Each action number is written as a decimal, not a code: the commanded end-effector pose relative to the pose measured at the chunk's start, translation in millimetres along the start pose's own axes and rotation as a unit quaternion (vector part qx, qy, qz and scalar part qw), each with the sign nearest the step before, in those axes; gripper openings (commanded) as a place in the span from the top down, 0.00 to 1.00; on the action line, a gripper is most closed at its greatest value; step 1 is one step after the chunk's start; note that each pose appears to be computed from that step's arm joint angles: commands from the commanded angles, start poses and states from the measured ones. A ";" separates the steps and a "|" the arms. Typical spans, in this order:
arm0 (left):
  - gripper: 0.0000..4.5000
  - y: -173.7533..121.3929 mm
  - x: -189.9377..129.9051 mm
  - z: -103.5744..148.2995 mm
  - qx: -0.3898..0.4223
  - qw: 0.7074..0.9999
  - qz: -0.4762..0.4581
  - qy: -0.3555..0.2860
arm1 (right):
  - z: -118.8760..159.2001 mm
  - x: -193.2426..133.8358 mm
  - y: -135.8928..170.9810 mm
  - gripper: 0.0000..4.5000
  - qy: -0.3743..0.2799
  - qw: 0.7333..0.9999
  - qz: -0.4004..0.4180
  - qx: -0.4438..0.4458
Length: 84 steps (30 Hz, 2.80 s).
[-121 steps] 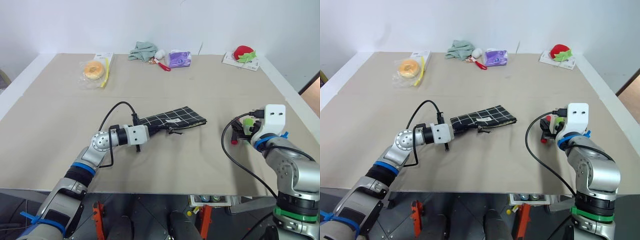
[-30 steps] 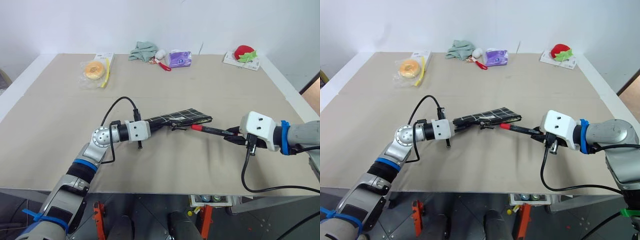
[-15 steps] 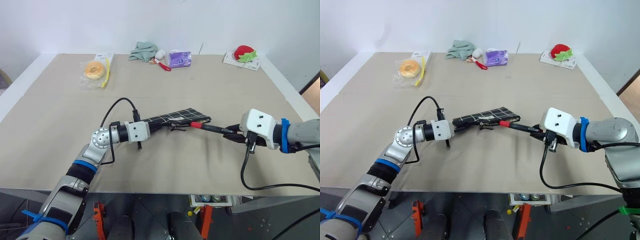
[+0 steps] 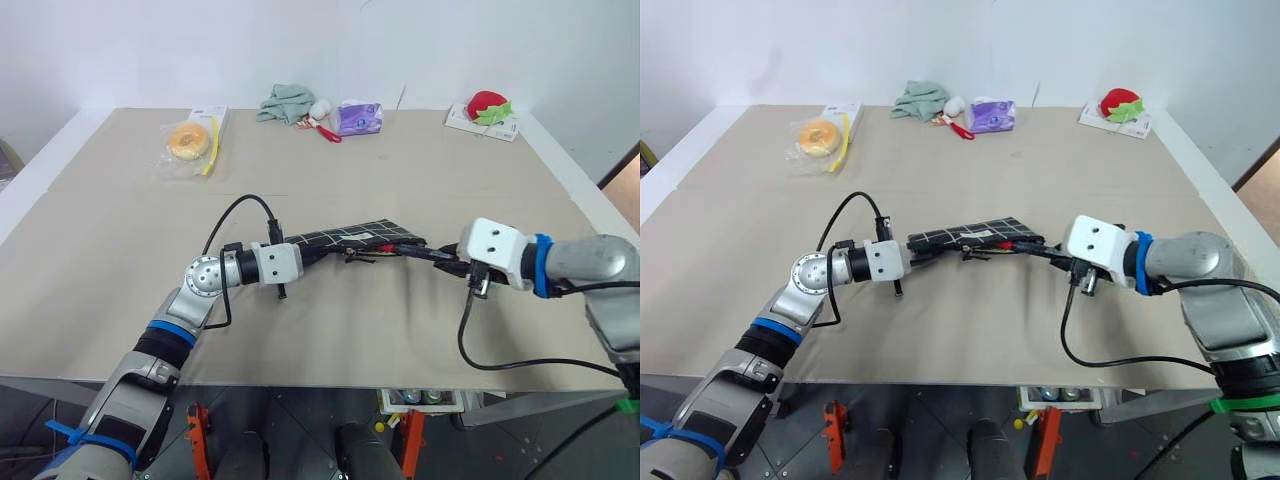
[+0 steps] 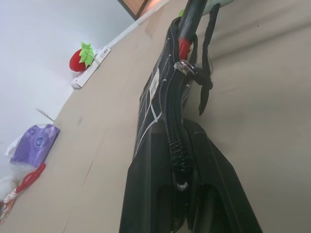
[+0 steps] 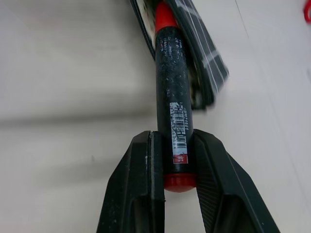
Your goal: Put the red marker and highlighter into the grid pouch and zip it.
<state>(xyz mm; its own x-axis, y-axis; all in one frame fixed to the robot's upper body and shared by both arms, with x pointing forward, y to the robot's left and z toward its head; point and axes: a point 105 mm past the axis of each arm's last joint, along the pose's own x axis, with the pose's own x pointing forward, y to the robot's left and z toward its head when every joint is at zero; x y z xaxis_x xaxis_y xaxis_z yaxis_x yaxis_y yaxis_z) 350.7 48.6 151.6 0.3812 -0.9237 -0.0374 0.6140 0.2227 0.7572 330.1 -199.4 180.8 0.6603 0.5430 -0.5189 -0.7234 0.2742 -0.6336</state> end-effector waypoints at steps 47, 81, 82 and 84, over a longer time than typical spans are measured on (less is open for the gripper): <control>1.00 18.1 10.3 21.1 -0.142 0.988 0.038 -0.054 | -102.9 -37.2 -20.0 0.01 0.078 0.742 -0.433 0.507; 1.00 21.3 10.5 19.5 -0.156 0.986 0.031 -0.057 | 34.6 -71.1 -27.9 0.77 -0.061 0.996 -0.033 0.055; 1.00 21.2 10.8 19.5 -0.156 0.986 0.031 -0.057 | 33.5 -71.4 -26.9 0.77 -0.044 0.998 -0.020 0.041; 1.00 20.9 11.0 19.6 -0.156 0.986 0.032 -0.058 | 29.7 -70.5 -26.2 0.77 -0.021 0.999 -0.007 0.026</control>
<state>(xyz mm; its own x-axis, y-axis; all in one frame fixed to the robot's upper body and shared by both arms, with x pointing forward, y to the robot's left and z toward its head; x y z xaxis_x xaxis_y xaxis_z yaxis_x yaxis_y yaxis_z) 353.6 38.2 164.8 0.3645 -0.9299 0.0494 0.8023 0.3405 0.4903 297.5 -220.6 244.7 0.6623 0.5852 -0.4679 -0.7297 0.3623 -0.5799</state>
